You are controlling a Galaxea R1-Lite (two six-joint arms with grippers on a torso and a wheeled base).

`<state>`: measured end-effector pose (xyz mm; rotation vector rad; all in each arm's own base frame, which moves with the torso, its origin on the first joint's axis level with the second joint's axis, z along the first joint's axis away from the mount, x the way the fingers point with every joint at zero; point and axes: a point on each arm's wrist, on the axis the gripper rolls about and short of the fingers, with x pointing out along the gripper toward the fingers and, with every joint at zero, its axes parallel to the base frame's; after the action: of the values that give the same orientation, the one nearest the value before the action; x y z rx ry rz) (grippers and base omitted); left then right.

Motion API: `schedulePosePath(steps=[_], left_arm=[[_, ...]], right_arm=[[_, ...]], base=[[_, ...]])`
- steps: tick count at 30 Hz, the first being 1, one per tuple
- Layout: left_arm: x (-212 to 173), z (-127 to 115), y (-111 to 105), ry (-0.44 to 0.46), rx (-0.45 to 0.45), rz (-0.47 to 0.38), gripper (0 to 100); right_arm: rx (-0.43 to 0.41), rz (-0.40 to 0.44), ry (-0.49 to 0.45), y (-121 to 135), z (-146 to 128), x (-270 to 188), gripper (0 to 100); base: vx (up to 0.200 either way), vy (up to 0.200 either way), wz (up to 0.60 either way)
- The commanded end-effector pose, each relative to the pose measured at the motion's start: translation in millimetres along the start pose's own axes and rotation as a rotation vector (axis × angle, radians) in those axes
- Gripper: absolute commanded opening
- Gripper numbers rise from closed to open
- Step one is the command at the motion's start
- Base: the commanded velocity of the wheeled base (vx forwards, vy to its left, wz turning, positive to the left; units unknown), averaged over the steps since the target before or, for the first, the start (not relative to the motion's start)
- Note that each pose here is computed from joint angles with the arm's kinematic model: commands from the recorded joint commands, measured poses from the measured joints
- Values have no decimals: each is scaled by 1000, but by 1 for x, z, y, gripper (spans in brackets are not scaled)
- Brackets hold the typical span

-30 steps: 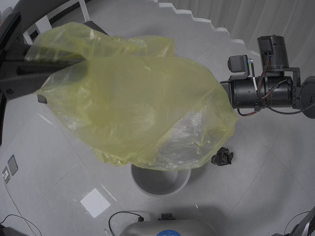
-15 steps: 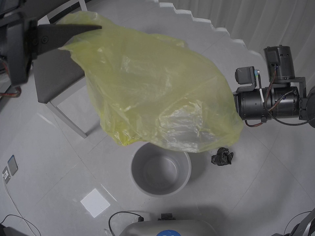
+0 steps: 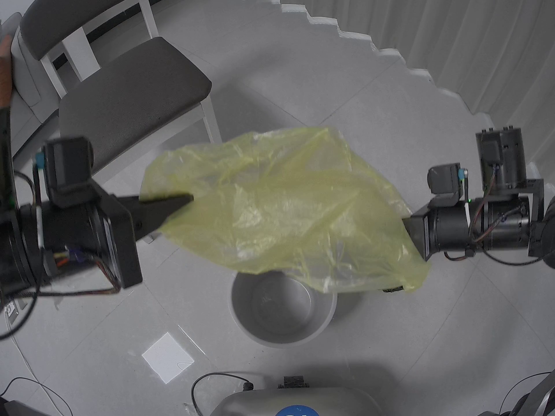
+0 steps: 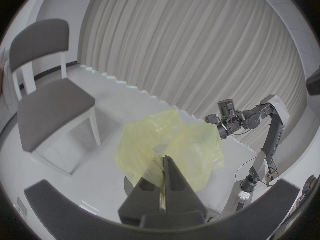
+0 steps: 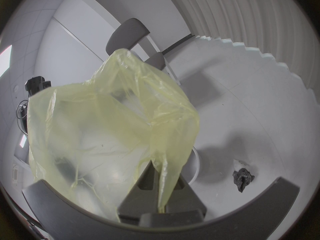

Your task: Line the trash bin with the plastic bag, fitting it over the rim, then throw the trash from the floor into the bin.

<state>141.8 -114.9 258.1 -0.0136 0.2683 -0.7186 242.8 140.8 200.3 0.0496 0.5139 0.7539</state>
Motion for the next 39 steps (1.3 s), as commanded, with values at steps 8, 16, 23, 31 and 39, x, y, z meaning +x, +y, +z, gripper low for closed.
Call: schedulePosePath(steps=[8,16,23,31,39], left_arm=[[33,-58,11,200,-150,60,0],[67,-82,20,142,-188,74,0],[88,-108,25,186,-193,79,0],[111,-126,42,198,-253,128,0],[132,-137,72,32,-253,132,0]], right_arm=[[52,-127,134,-36,-65,57,0],[62,-154,130,-55,-83,74,0],[73,-172,135,-75,-100,101,0],[56,-189,100,-96,-110,121,0],[41,-152,53,-98,-102,123,0]], base=[[0,0,0],[0,0,0],[0,0,0],[0,0,0],[0,0,0]])
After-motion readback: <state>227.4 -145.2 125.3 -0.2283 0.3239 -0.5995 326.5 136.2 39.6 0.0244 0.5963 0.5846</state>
